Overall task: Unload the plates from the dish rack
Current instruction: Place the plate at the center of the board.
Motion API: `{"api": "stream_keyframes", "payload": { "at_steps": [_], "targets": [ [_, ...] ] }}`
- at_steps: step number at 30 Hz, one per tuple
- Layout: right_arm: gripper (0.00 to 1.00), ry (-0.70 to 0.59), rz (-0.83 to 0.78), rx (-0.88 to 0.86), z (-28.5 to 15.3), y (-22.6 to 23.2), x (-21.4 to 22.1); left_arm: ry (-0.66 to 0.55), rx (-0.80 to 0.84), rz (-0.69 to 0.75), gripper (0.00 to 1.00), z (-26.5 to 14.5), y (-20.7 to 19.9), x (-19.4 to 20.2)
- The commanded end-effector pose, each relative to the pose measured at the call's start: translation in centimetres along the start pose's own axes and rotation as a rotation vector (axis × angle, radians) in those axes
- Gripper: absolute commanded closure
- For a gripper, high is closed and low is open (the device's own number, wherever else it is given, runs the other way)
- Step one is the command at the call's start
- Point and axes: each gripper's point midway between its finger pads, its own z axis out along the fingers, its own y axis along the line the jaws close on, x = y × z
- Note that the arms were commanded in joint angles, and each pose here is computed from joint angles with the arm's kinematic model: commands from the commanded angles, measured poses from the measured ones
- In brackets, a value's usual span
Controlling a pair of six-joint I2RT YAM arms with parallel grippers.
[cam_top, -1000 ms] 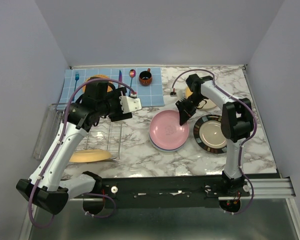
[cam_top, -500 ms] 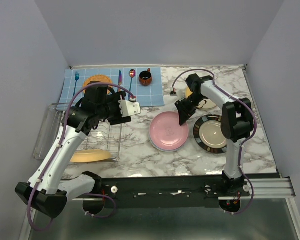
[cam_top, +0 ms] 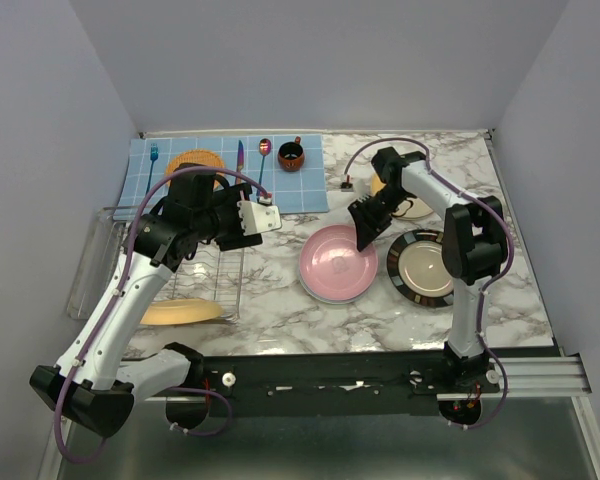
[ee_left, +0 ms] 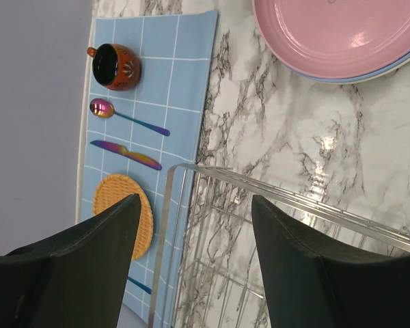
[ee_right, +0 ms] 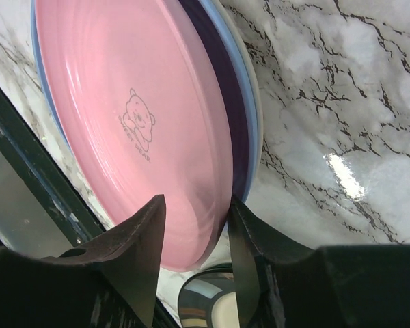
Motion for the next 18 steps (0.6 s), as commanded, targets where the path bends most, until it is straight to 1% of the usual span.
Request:
{"api": "stream_keyframes", "payload": {
  "at_steps": [1, 7, 14, 18],
  "targets": [
    [0.50, -0.020, -0.013, 0.044, -0.6, -0.6, -0.6, 0.002, -0.035, 0.019, 0.25, -0.4, 0.7, -0.1],
    [0.48, -0.016, -0.004, 0.078, 0.0, -1.3, -0.3, 0.000, -0.038, 0.023, 0.25, -0.5, 0.8, -0.2],
    [0.48, 0.010, -0.001, 0.168, 0.3, -2.4, 0.2, 0.005, -0.036, 0.024, 0.25, -0.6, 0.6, 0.0],
    [0.47, 0.009, -0.010, 0.177, 0.5, -2.0, 0.1, 0.009, -0.035, 0.025, 0.25, -0.6, 0.4, 0.2]
  ]
}}
